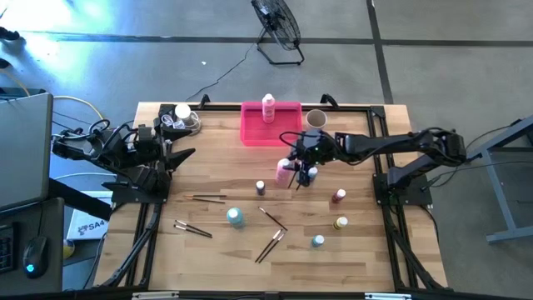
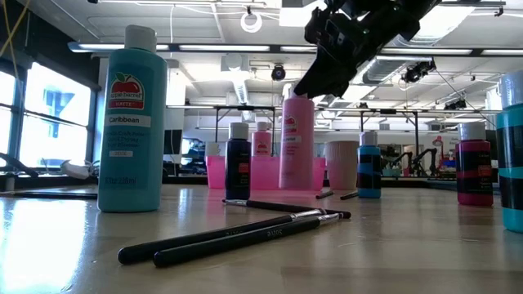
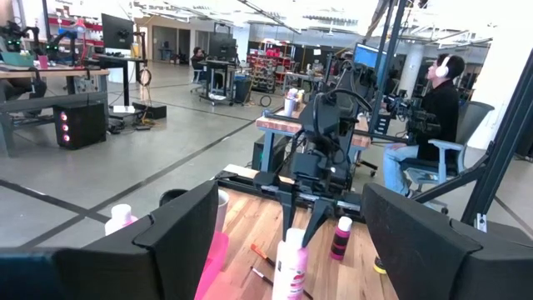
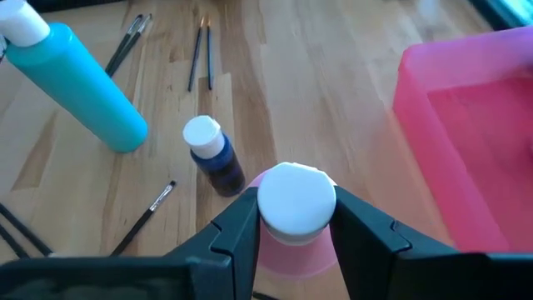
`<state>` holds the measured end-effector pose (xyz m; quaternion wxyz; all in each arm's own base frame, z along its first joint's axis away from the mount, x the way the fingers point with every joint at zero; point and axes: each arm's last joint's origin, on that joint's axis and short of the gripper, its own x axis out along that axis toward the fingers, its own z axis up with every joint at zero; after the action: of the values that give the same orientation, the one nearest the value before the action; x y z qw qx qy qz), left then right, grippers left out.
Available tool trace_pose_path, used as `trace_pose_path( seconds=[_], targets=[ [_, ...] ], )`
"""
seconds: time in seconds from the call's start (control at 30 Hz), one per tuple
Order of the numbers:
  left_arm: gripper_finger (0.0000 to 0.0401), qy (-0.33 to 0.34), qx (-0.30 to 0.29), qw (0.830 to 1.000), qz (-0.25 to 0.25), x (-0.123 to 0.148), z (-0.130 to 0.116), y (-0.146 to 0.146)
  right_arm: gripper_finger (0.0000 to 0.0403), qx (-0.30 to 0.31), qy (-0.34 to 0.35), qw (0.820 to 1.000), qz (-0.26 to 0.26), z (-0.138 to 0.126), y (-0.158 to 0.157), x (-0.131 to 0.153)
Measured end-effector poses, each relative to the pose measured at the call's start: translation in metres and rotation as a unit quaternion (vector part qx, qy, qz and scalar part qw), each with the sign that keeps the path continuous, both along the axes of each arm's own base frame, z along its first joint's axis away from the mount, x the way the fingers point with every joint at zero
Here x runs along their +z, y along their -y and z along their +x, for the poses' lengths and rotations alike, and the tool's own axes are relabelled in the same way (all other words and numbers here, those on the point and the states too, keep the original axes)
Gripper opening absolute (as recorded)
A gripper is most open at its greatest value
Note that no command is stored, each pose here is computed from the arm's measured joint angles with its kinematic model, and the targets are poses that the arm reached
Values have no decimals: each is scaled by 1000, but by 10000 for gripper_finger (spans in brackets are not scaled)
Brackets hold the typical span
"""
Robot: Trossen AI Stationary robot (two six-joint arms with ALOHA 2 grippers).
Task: Pick & Place Paint Supplies
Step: Put the big pink paint bottle into the pink bin
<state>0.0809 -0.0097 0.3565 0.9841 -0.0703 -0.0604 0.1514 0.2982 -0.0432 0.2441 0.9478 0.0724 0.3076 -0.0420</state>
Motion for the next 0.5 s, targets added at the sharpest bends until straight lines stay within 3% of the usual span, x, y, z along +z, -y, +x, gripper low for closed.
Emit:
trace_pose_path(
  seconds=[0.5],
  targets=[
    [294,0,0,1000,0,0,0,0,125,-46,59,997,-15,-25,14,50]
  ],
)
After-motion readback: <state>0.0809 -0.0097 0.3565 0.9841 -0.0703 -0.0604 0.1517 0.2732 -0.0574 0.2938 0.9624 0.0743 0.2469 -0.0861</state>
